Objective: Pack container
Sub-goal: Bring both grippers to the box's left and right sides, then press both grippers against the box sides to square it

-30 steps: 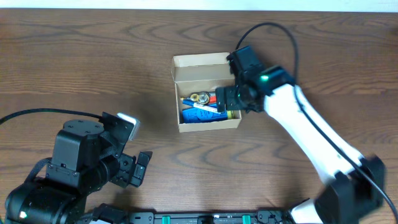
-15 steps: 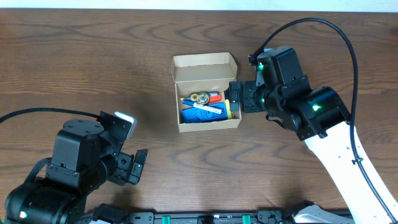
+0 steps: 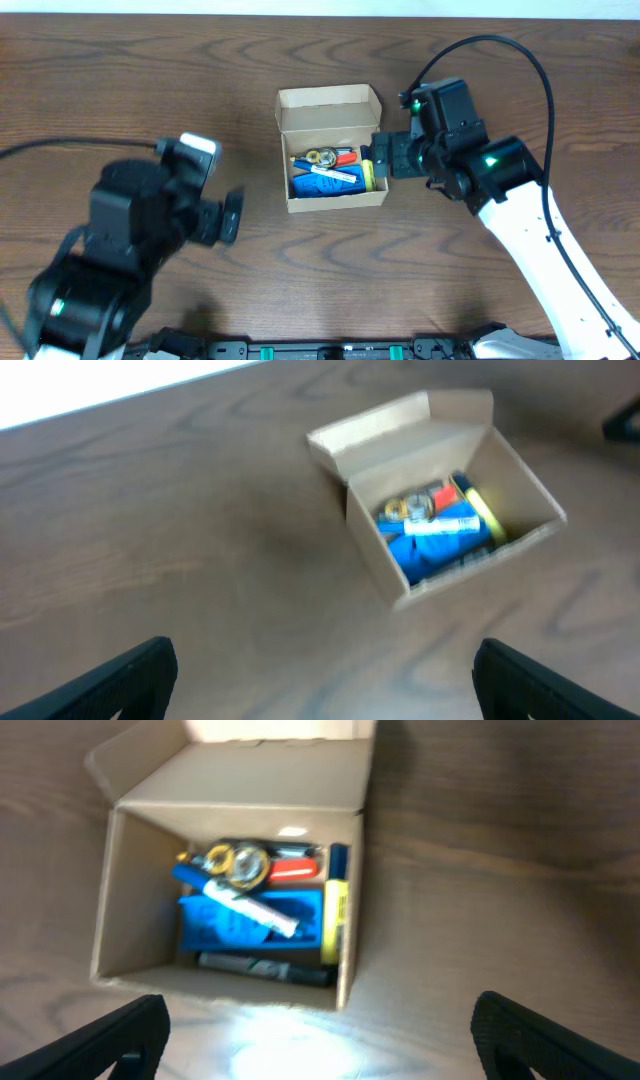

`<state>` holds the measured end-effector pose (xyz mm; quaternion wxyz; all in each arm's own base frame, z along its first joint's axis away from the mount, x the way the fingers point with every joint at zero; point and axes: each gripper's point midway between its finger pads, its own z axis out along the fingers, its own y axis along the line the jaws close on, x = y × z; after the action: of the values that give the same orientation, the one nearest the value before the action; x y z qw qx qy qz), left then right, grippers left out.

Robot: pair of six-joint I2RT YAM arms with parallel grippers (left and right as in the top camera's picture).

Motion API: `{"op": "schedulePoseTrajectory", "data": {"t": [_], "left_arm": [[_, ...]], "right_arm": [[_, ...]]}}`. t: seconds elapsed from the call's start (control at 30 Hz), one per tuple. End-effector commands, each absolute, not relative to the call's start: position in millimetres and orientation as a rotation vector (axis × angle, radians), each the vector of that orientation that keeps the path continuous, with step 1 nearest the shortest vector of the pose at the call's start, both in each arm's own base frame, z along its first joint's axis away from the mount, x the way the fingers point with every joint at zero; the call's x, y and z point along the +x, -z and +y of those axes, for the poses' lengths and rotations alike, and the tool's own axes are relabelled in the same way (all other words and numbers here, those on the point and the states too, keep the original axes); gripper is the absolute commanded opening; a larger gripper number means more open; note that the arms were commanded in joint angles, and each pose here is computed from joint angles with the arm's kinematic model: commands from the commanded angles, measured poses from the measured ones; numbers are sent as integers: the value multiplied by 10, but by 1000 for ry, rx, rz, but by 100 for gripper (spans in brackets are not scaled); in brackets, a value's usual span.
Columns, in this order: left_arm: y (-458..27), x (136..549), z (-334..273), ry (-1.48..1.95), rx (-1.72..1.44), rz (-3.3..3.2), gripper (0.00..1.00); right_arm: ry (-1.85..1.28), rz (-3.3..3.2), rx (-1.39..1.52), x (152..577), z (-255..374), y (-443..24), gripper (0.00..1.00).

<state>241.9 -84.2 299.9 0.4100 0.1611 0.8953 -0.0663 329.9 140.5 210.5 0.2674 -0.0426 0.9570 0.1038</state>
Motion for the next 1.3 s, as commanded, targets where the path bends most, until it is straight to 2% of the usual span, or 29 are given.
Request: {"op": "schedulePoseTrajectory", "data": {"t": [0.0,0.13,0.23,0.27,0.33,0.37,0.4,0.5,0.63,1.0,1.27], "left_arm": [[-2799,2754,-914,192,364,2331,95],[-2497,3190,-1035,327,345,2397,95],[-2284,3514,-1037,432,287,2422,100],[-2216,3613,-1026,470,260,2428,90],[-2078,3800,-991,543,193,2438,78],[-1991,3895,-974,587,155,2445,65],[-1919,3967,-965,626,126,2450,51],[-1673,4141,-971,741,45,2474,28],[-1312,4297,-1055,874,-56,2519,8],[-639,4453,-1273,1168,-311,2590,6],[-666,4588,-1444,1360,-333,2504,6]], "right_arm": [[-317,2607,-72,3424,1309,-1979,92],[-376,2617,-12,3628,1235,-1840,77],[-422,2618,34,3790,1165,-1728,62],[-439,2616,46,3842,1148,-1696,54],[-473,2608,68,3952,1118,-1627,36],[-489,2605,80,4018,1103,-1576,31],[-497,2606,107,4077,1081,-1514,28],[-519,2611,189,4244,1021,-1315,17],[-656,2599,232,4445,1109,-1079,4],[-909,2627,417,4700,1383,-322,1],[-1017,2613,443,4752,1543,-170,1]]}}
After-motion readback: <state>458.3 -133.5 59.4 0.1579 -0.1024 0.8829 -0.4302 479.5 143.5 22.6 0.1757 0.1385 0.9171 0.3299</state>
